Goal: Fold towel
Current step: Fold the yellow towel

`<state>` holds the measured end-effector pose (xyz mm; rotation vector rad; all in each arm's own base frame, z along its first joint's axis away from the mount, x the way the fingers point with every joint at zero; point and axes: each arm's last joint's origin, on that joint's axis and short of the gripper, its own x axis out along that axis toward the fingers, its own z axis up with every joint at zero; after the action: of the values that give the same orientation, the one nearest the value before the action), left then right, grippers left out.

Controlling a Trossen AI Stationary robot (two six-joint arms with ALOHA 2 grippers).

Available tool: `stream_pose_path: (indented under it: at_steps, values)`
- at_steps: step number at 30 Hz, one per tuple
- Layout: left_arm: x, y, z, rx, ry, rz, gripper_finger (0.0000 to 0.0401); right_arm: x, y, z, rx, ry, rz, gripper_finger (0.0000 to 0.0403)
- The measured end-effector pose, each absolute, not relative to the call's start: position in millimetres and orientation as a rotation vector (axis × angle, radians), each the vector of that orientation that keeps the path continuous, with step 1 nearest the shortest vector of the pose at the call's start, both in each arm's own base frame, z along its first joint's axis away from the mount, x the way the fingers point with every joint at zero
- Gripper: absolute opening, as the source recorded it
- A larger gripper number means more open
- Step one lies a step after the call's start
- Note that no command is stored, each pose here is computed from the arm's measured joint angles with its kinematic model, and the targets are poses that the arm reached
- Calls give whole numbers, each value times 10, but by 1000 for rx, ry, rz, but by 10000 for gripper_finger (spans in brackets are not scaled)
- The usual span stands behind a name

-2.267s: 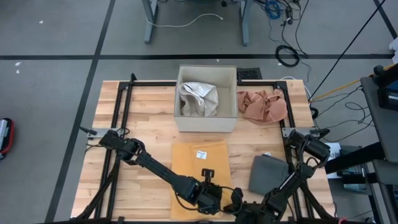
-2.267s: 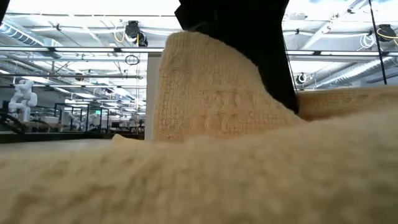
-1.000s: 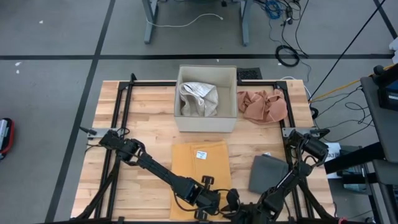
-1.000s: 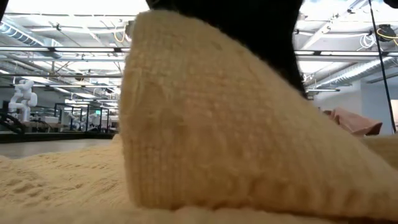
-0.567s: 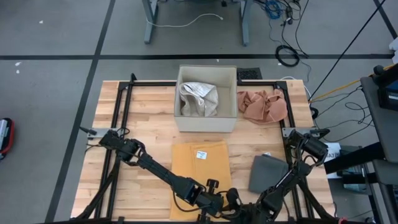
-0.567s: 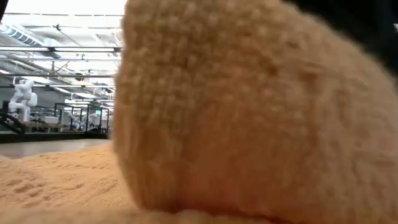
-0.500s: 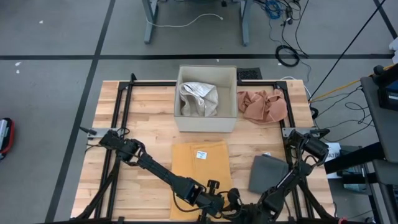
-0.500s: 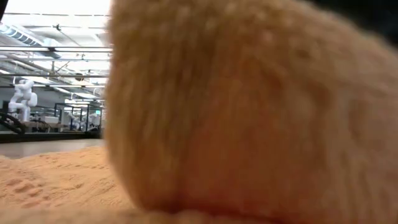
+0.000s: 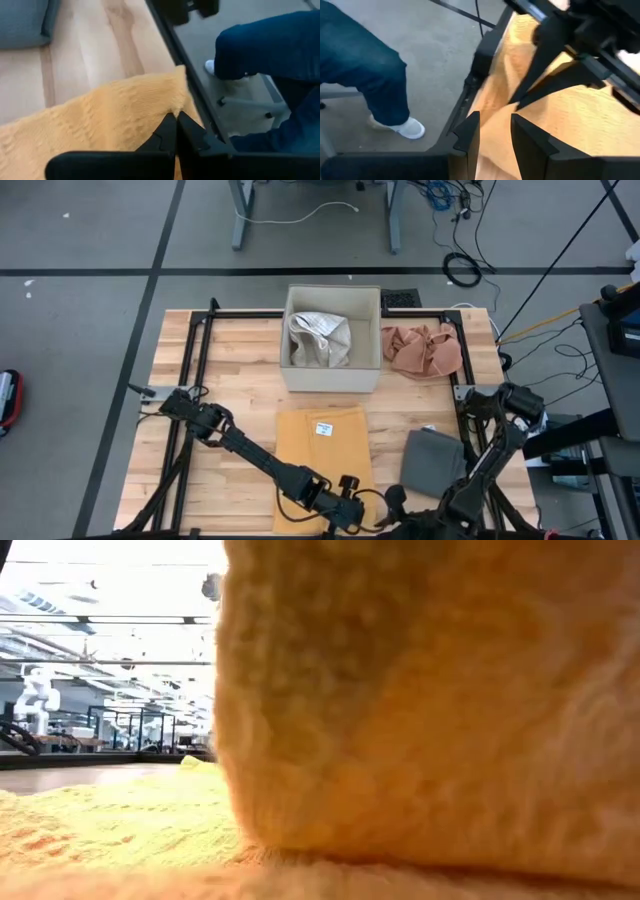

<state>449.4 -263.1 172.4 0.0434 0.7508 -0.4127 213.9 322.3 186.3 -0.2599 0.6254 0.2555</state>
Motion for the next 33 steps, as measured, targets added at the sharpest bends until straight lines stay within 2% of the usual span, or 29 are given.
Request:
stream_pose_path:
  at_steps: [9,20,24,33]
  values:
    - [4461,-2726,1748,36,720,-431,8,2256,3073,1822,-304,680,197,96]
    - [4402,-2839,1761,67,686,-389,118,2363,2955,1802,-334,709,157,96]
    - [4397,-2799,1739,106,701,-308,139,2418,2831,1764,-377,750,87,96]
    - [4255,-2629,1742,276,825,-37,142,2506,2487,1476,-422,802,-9,96]
